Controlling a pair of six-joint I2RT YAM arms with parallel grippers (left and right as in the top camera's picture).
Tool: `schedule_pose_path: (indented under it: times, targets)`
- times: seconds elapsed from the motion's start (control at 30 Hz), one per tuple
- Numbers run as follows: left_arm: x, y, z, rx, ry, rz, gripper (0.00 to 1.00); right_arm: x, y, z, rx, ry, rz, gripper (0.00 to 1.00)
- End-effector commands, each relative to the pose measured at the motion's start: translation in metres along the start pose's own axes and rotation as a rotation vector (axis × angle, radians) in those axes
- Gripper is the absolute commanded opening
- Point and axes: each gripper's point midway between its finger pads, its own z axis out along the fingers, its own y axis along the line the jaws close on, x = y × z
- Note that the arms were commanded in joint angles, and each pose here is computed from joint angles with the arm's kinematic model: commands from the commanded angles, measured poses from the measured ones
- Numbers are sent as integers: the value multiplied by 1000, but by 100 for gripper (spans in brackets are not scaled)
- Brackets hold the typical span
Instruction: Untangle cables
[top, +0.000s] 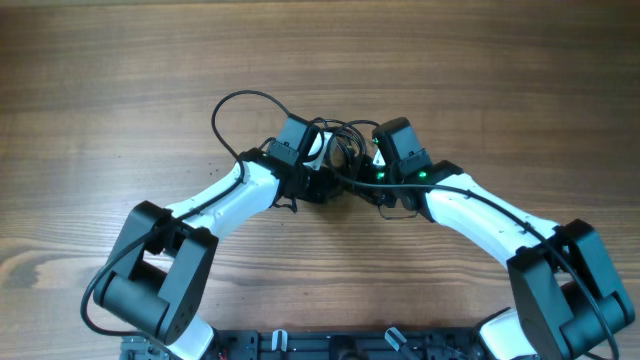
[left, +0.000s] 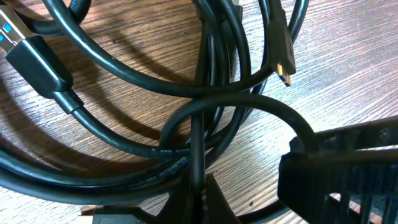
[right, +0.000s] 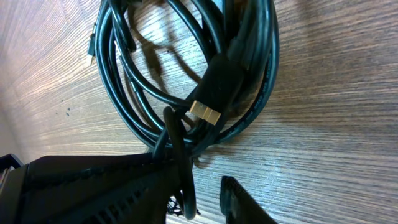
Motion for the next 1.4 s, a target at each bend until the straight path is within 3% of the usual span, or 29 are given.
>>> schedule_pose_path:
  times: [0.0,0.23,0.53,0.87,0.97,1.03,1.1,1.2,1.3,1.37]
  targets:
    - [8,1,7,10,29,-21,4,3,-4,-1,0,14,8,35]
    - [10,-33,-3,197,51,-12,4,12,1,3,9,16,5,36]
    - [-3,-26,-24,356,35,-107,4,18,-8,6,26,29,13,30]
    - [-5,-21,-26,358,28,-120,4,12,0,7,-11,4,79,27]
    - [-5,-21,-26,358,28,-120,4,12,0,7,-12,4,79,18]
    - [-5,-21,-26,358,28,-120,4,12,0,7,-12,2,68,4]
    - [-5,-21,-26,358,28,-120,4,-8,0,4,-16,-81,41,4]
    - [-5,-21,-26,358,28,-120,4,-25,26,-4,-171,-90,33,4]
    - [-5,-21,-26,354,27,-120,4,-49,7,-7,-76,-220,71,4]
    - [-4,-8,-22,279,24,-129,4,-55,2,-10,-77,-223,80,4]
